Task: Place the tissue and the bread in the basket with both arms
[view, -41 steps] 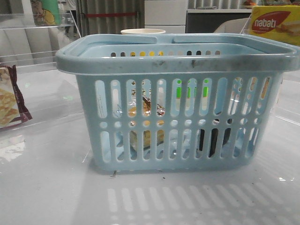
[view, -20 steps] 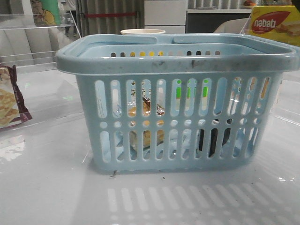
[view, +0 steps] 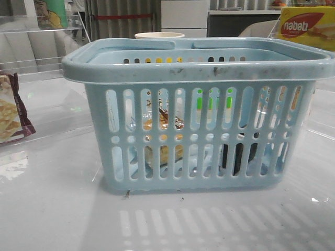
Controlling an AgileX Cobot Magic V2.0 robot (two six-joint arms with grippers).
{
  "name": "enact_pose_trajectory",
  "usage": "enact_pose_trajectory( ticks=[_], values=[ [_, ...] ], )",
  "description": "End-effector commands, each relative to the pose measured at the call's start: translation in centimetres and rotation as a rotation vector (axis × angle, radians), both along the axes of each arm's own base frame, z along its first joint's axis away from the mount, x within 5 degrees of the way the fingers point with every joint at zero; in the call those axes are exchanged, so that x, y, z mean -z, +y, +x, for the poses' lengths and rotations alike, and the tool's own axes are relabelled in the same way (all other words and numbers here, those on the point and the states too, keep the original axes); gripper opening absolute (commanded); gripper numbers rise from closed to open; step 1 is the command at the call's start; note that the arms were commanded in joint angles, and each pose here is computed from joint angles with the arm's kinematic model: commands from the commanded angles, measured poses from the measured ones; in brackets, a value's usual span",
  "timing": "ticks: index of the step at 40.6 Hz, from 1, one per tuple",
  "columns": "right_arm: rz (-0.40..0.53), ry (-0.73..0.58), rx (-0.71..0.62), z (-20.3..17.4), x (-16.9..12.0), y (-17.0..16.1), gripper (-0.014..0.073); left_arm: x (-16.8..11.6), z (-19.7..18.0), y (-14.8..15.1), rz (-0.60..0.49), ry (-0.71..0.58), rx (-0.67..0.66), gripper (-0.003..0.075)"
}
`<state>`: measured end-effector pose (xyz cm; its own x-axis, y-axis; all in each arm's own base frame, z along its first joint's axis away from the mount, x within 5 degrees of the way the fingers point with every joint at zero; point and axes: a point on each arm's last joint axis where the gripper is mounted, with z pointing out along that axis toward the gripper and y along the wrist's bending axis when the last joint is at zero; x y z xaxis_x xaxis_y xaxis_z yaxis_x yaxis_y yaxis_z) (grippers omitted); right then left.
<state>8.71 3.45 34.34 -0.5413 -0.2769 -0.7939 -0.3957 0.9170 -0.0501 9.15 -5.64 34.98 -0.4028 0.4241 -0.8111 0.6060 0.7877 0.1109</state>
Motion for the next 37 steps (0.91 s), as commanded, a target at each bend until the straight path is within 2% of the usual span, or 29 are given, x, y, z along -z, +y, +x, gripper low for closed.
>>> enact_pose_trajectory(
  ticks=[1,15,18,21,28,32,34,37],
  values=[
    [0.031,-0.084,0.016,-0.09,-0.99,-0.2,0.0497,-1.35,0.19,-0.07,-0.063,-0.068,-0.017,0.0475],
    [0.051,-0.061,0.036,-0.15,-0.84,-0.23,0.0497,-1.35,0.27,0.05,-0.094,-0.049,-0.059,0.0473],
    [0.05,-0.058,0.036,-0.16,-0.82,-0.24,0.0477,-1.35,0.27,0.05,-0.095,-0.048,-0.059,0.0447],
    [0.049,-0.056,0.036,-0.17,-0.8,-0.24,0.0409,-1.35,0.27,0.05,-0.095,-0.048,-0.059,0.0388],
    [0.049,-0.056,0.036,-0.17,-0.8,-0.24,0.0173,-1.35,0.27,0.05,-0.095,-0.048,-0.059,0.0209],
    [0.049,-0.057,0.036,-0.17,-0.81,-0.24,0.0072,-1.35,0.27,0.05,-0.095,-0.048,-0.059,0.0126],
    [0.049,-0.057,0.036,-0.17,-0.81,-0.24,0.0052,-1.32,0.24,0.05,-0.094,-0.044,-0.058,0.009],
    [0.049,-0.057,0.036,-0.17,-0.81,-0.24,0.0057,-1.32,0.24,0.03,-0.096,-0.043,-0.058,0.0091]
  ],
)
